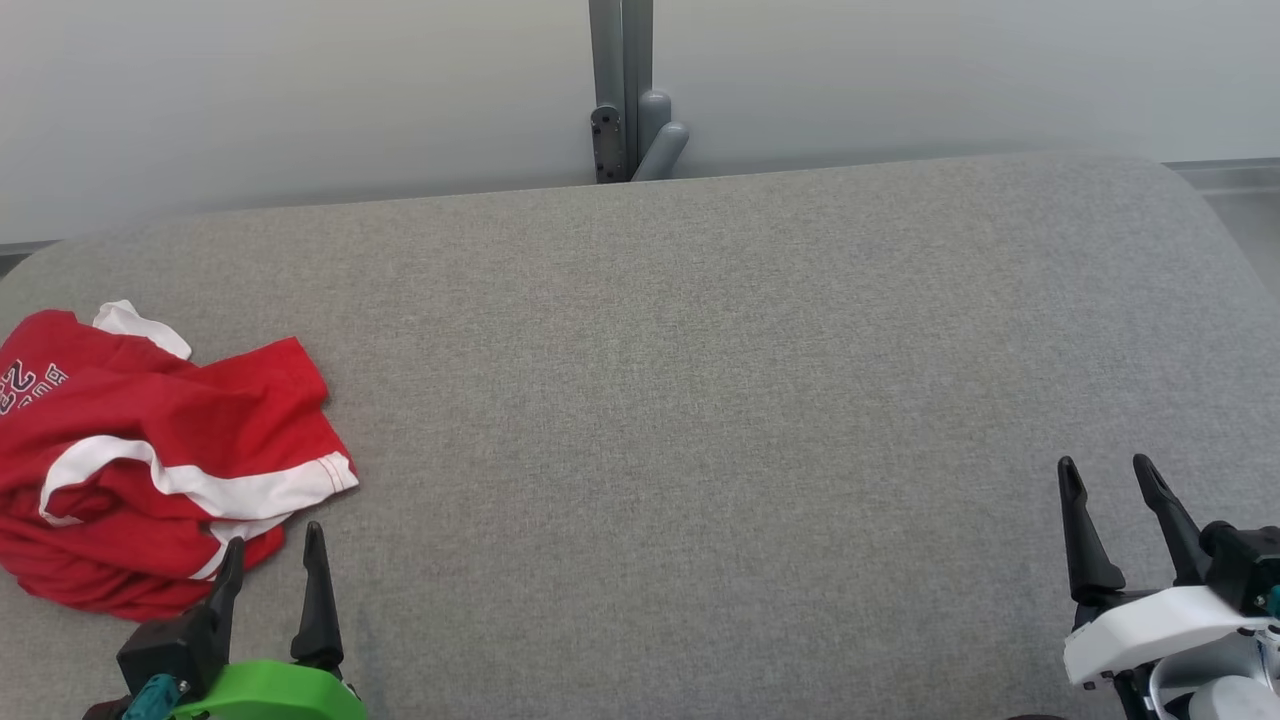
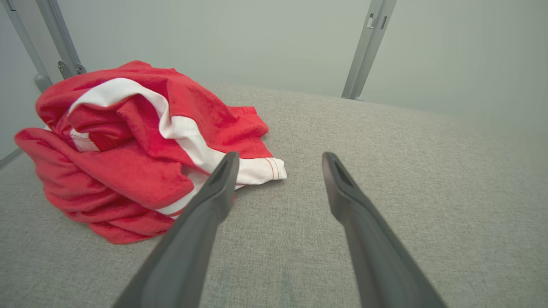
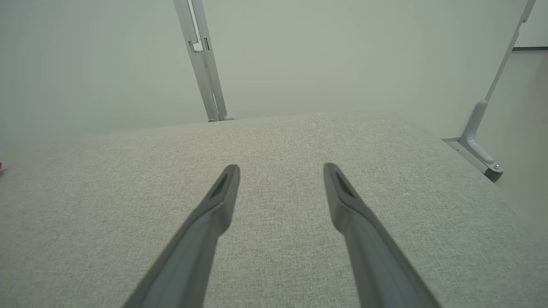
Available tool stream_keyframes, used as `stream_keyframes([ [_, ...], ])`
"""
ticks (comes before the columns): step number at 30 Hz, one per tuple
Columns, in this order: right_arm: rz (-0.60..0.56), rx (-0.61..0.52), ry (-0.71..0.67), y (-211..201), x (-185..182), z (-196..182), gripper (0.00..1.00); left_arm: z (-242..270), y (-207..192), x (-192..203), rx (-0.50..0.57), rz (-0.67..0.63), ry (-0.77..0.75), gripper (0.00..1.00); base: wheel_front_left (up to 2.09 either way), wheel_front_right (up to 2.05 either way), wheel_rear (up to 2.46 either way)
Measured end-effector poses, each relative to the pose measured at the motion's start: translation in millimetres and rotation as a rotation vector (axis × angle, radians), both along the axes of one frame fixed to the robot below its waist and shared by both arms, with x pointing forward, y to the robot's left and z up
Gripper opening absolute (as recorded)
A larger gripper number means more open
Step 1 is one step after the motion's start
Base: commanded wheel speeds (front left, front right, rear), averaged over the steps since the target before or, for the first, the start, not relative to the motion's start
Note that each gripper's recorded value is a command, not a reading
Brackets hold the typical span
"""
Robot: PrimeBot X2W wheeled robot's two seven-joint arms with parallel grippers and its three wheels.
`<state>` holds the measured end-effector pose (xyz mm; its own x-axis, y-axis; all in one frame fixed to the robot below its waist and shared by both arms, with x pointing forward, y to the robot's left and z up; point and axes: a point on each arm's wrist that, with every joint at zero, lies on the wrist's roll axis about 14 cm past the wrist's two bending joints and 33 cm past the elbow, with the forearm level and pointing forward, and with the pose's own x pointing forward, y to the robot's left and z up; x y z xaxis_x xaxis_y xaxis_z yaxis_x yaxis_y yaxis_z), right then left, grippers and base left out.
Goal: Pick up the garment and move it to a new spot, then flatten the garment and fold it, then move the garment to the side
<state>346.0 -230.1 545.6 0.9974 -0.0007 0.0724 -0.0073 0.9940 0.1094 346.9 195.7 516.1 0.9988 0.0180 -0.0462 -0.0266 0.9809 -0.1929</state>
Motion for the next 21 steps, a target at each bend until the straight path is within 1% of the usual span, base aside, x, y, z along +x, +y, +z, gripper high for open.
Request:
stream_keyframes([
  [16, 0.009, -0.152, 0.019, 1, -1, -4, 1.0, -7, 1, -8, 0.122, -0.015, 0.004, 1.0, 0.0, 0.0, 0.0],
  [21, 0.009, -0.176, 0.021, 2, -2, -4, 1.0, -7, 4, -11, 0.152, -0.007, 0.001, 1.0, 0.0, 0.0, 0.0],
])
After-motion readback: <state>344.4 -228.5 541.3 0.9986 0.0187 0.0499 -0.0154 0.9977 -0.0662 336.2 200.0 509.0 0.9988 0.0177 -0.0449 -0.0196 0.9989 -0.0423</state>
